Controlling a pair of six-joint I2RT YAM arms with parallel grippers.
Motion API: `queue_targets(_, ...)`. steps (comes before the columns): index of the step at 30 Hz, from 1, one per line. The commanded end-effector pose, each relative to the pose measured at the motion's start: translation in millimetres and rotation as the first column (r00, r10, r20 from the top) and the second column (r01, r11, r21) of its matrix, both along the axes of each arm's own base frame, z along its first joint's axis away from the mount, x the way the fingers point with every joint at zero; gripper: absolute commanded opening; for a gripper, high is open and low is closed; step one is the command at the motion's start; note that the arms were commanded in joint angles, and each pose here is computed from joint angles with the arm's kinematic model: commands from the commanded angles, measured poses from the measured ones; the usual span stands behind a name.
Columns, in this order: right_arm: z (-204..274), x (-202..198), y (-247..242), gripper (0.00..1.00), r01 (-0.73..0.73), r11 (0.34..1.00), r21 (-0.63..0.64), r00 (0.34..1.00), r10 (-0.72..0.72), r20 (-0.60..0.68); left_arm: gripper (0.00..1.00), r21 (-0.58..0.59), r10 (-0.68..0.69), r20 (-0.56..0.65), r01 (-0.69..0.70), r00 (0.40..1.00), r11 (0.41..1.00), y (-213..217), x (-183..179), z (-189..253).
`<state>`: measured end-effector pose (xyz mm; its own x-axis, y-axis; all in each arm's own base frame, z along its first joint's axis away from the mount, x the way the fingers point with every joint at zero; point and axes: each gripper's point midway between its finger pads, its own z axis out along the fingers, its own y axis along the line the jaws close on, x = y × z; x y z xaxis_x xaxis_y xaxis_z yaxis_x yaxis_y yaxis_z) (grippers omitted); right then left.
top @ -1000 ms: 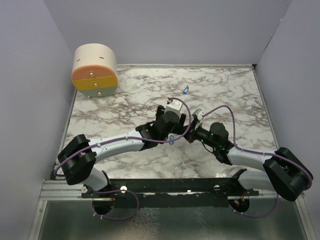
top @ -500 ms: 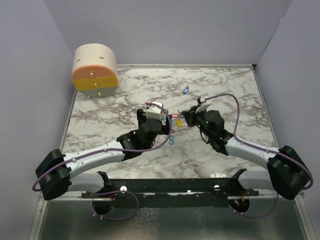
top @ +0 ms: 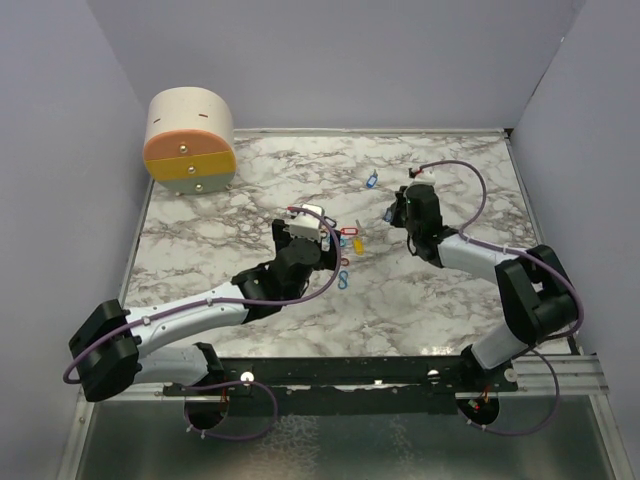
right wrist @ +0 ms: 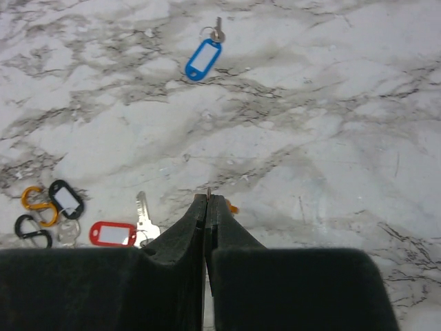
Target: Put the keys on the keyring
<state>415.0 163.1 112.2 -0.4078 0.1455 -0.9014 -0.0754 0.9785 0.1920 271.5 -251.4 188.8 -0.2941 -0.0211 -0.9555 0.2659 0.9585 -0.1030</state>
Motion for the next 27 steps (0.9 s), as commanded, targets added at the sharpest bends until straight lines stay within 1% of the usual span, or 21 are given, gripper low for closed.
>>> queue_targets(1,-2.3,16.6,-12.6,0.01,0.036,0.999,0.023,0.999,-0.036,-0.01,0.96,-0.007,-0.002,0.011,0.002,1.0,1.0,-5.6,4.8,6.3)
queue_targets(5,-11.2,26.9,-23.1,0.01,0.064,0.998,0.013,0.997,-0.064,-0.035,0.97,0.002,-0.003,0.003,0.003,1.0,1.0,-7.6,6.0,3.4)
queue_targets(6,-13.2,29.5,-25.8,0.04,0.069,0.997,0.016,0.997,-0.069,-0.045,0.97,0.005,-0.006,0.0,0.006,1.0,1.0,-8.4,6.1,2.5)
queue_targets(7,-15.1,31.7,-27.5,0.1,0.068,0.997,0.022,0.996,-0.066,-0.054,0.97,0.009,-0.007,-0.003,0.007,1.0,1.0,-9.2,6.3,1.5)
queue_targets(9,-15.6,34.5,-30.5,0.37,0.071,0.997,0.033,0.996,-0.069,-0.058,0.97,0.012,-0.008,-0.005,0.008,1.0,1.0,-10.6,7.0,1.1)
queue_targets(10,-15.5,34.7,-32.0,0.47,0.075,0.997,0.033,0.996,-0.073,-0.057,0.97,0.012,-0.008,-0.006,0.008,1.0,1.0,-11.2,7.3,0.7)
queue_targets(11,-14.1,34.3,-32.8,0.55,0.077,0.996,0.033,0.996,-0.075,-0.052,0.97,0.015,-0.008,-0.007,0.008,1.0,1.0,-11.4,7.4,0.1)
queue_targets(12,-12.2,33.5,-32.8,0.59,0.074,0.997,0.035,0.996,-0.072,-0.044,0.97,0.015,-0.008,-0.007,0.008,1.0,1.0,-11.8,7.7,0.1)
queue_targets(15,-4.8,27.2,-30.8,0.61,0.046,0.998,0.042,0.999,-0.045,-0.025,0.97,0.023,-0.01,-0.013,0.01,1.0,1.0,-13.2,8.2,-2.9)
queue_targets(18,-0.9,11.2,-17.8,0.61,-0.046,0.996,0.078,0.999,0.048,-0.025,0.96,0.033,-0.011,-0.021,0.011,1.0,0.999,-14.7,8.7,-7.3)
queue_targets(20,0.3,-3.7,-5.7,0.6,-0.113,0.987,0.117,0.993,0.116,-0.027,0.96,0.043,-0.004,-0.029,0.005,1.0,0.999,-13.9,9.5,-12.5)
queue_targets(23,-2.3,-27.4,9.2,0.58,-0.202,0.969,0.14,0.978,0.208,-0.033,0.96,0.054,-0.005,-0.046,0.008,0.999,0.999,-14.0,9.2,-20.7)
queue_targets(27,0.0,-49.5,13.7,0.57,-0.248,0.957,0.15,0.967,0.255,-0.03,0.93,0.09,-0.036,-0.102,0.045,0.994,0.995,-19.0,5.2,-42.6)
